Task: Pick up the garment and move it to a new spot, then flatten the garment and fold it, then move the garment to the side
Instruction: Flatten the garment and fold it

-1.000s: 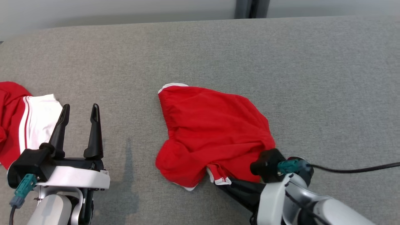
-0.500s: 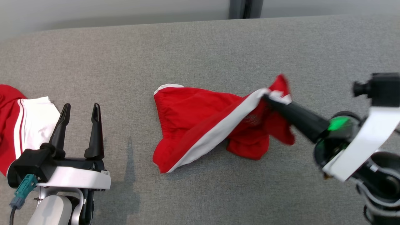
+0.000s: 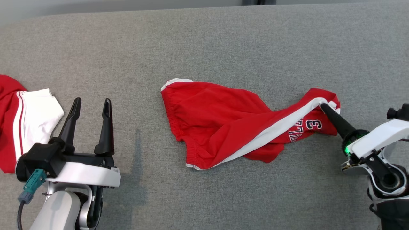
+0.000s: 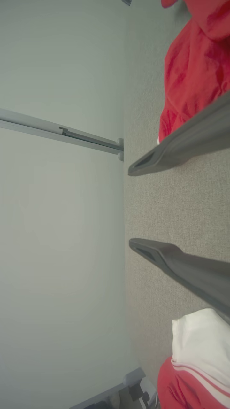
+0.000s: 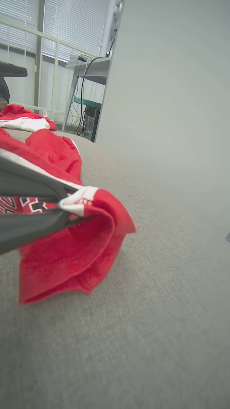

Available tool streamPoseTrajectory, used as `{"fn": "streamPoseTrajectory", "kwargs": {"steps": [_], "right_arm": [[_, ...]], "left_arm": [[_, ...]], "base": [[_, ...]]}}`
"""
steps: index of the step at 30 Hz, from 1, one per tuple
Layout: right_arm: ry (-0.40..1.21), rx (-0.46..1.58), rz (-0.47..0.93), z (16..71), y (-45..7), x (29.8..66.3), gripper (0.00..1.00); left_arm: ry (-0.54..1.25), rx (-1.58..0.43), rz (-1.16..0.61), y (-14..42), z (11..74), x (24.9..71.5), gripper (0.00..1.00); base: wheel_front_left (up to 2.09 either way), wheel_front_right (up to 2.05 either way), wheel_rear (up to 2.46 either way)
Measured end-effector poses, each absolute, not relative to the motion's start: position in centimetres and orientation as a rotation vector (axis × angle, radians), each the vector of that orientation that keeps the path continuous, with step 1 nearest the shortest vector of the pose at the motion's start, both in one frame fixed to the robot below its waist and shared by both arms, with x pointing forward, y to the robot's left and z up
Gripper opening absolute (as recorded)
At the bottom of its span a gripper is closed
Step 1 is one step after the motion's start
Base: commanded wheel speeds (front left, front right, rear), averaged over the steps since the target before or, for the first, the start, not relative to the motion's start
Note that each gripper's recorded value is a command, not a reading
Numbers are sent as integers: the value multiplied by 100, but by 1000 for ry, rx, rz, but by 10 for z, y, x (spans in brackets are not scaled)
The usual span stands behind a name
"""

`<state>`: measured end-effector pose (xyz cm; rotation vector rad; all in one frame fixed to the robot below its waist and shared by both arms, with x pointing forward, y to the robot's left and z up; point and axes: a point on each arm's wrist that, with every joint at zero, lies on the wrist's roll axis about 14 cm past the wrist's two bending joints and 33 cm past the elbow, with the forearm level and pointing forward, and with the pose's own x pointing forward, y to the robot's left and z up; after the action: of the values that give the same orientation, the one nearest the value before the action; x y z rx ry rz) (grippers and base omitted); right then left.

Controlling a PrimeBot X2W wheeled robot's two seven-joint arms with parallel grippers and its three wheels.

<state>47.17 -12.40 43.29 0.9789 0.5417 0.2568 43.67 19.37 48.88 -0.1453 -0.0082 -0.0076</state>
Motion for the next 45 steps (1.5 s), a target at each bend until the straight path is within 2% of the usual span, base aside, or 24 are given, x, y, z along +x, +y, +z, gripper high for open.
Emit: {"fn": "streamPoseTrajectory", "kwargs": {"steps": [1,2,3,4,9,14,21,28,34,45], "right_arm": [[542,979,257,433,-124,472,0],[546,984,243,428,-124,471,18],[536,992,226,425,-123,471,71],[526,988,223,426,-122,471,100],[492,932,198,425,-129,465,100],[405,808,116,425,-163,443,100],[104,568,70,481,-205,442,100],[-150,310,134,552,-200,444,100],[-162,190,160,561,-181,433,100],[-98,153,134,546,-176,419,100]], "left_arm": [[-8,-145,-8,194,489,437,100],[-8,-146,-11,193,489,437,100],[-6,-147,-18,191,488,437,100],[-6,-146,-18,191,488,437,100],[-15,-145,-22,190,492,436,100],[-34,-147,-29,188,500,432,100],[-55,-146,-17,190,509,427,100],[-80,-133,-21,190,521,422,100],[-58,-112,-43,185,519,411,100],[-29,-106,-68,177,516,400,100]], "base": [[0,0,0],[0,0,0],[0,0,0],[0,0,0],[0,0,0],[0,0,0],[0,0,0],[0,0,0],[0,0,0],[0,0,0]]}}
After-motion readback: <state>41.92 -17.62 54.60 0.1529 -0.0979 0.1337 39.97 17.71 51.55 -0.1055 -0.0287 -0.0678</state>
